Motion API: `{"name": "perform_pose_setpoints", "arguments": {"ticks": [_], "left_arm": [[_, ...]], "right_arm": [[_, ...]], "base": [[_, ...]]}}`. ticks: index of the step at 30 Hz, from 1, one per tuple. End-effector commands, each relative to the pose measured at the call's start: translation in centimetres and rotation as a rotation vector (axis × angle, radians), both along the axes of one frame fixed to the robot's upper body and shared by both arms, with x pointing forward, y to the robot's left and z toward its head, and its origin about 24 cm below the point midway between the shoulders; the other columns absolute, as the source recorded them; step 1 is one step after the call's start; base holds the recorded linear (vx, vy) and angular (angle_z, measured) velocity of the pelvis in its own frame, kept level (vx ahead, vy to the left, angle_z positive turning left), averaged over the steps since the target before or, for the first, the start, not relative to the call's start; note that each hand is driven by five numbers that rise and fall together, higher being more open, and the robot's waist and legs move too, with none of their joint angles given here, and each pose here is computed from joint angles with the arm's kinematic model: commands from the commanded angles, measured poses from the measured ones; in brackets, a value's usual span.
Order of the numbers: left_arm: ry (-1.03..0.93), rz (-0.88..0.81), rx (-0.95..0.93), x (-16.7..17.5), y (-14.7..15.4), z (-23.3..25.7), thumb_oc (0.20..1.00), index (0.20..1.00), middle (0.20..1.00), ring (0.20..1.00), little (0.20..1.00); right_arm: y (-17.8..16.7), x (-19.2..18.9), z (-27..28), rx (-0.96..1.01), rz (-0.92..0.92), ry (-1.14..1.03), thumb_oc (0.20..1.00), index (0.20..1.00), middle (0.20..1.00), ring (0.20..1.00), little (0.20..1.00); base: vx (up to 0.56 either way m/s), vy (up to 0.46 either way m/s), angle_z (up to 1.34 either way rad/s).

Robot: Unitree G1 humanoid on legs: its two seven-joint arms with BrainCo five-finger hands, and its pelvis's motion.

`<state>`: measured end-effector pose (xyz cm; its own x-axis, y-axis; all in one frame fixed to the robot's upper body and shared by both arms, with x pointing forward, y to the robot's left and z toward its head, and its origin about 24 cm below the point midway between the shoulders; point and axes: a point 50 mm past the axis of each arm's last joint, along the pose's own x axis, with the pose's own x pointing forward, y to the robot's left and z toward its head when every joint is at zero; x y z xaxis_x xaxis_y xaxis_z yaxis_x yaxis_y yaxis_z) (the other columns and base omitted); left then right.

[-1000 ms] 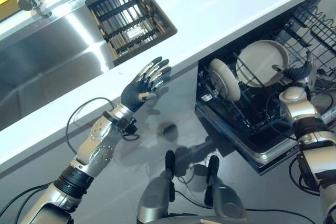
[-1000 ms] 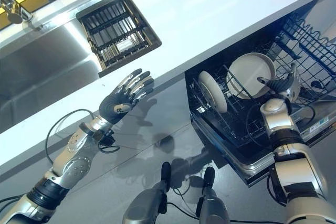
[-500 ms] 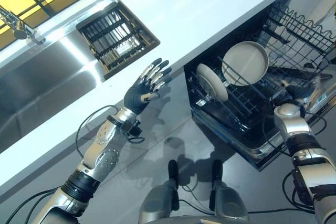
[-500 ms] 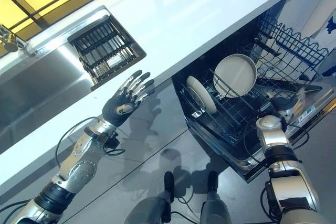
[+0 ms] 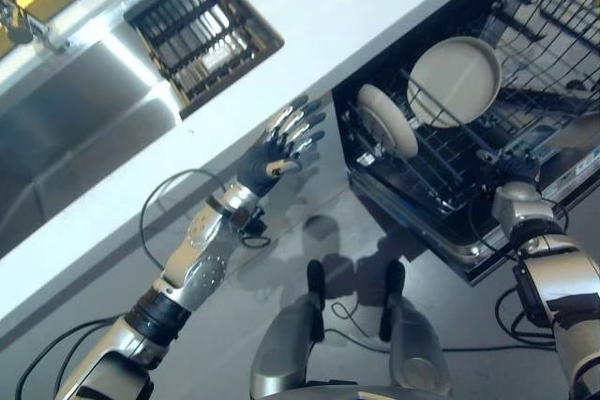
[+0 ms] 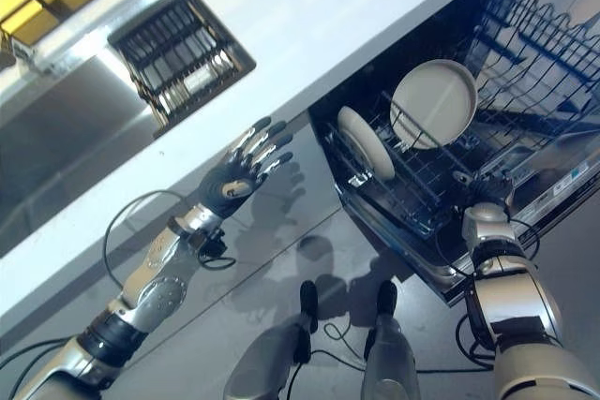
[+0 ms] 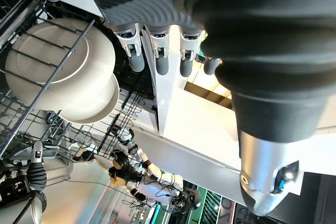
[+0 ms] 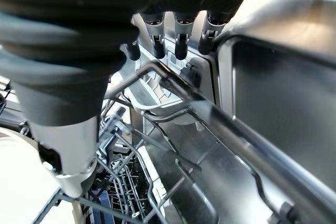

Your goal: Pick up plates and place into dishwasher.

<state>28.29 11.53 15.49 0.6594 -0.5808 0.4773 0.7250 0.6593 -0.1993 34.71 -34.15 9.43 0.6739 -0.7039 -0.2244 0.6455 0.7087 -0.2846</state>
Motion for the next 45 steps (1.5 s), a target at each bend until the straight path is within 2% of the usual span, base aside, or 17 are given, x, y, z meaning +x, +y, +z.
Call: {"name": "perform_pose_setpoints", "arguments": {"ticks": [1,6,9,20,22,28,39,45], "left_arm": [[-0.076,-0.032,-0.047,-0.6,-0.4,2.2,1.000,1.000,1.000,1.000,1.000],[-0.037,-0.021,-0.026,-0.3,-0.5,1.6,1.000,1.000,1.000,1.000,1.000],[-0.026,-0.025,-0.019,-0.3,-0.4,1.5,1.000,1.000,1.000,1.000,1.000],[-0.034,0.014,0.012,0.7,1.6,3.0,1.000,1.000,1.000,1.000,1.000],[-0.024,0.016,0.017,0.8,1.9,3.0,1.000,1.000,1.000,1.000,1.000],[-0.007,0.023,0.025,1.2,2.5,2.9,1.000,1.000,1.000,1.000,1.000],[0.002,0.033,0.012,1.5,3.6,3.0,1.000,1.000,1.000,1.000,1.000],[-0.014,0.003,0.020,1.3,3.6,2.7,1.000,1.000,1.000,1.000,1.000]], "right_arm": [[2.3,1.7,0.8,0.078,0.194,-0.086,1.000,1.000,1.000,1.000,1.000],[4.9,3.4,3.0,0.115,0.439,-0.248,1.000,1.000,1.000,1.000,1.000],[5.7,4.0,4.4,0.105,0.519,-0.307,1.000,1.000,1.000,1.000,1.000],[8.8,6.3,13.2,0.132,0.702,-0.518,1.000,1.000,1.000,1.000,1.000],[8.7,6.3,13.7,0.081,0.711,-0.475,1.000,1.000,1.000,1.000,1.000],[8.6,6.5,15.4,0.128,0.729,-0.484,1.000,1.000,1.000,1.000,1.000],[7.6,5.8,18.3,0.334,0.766,-0.777,1.000,1.000,1.000,1.000,1.000],[6.0,5.3,17.6,0.229,0.622,-0.755,1.000,1.000,1.000,1.000,1.000]], "base": [[-0.04,-0.031,0.22],[0.02,-0.038,0.08],[0.04,-0.045,0.05],[0.03,-0.074,-0.04],[0.03,-0.042,-0.05],[0.03,-0.023,0.16],[0.02,-0.002,0.08],[-0.04,0.025,0.08]]}}
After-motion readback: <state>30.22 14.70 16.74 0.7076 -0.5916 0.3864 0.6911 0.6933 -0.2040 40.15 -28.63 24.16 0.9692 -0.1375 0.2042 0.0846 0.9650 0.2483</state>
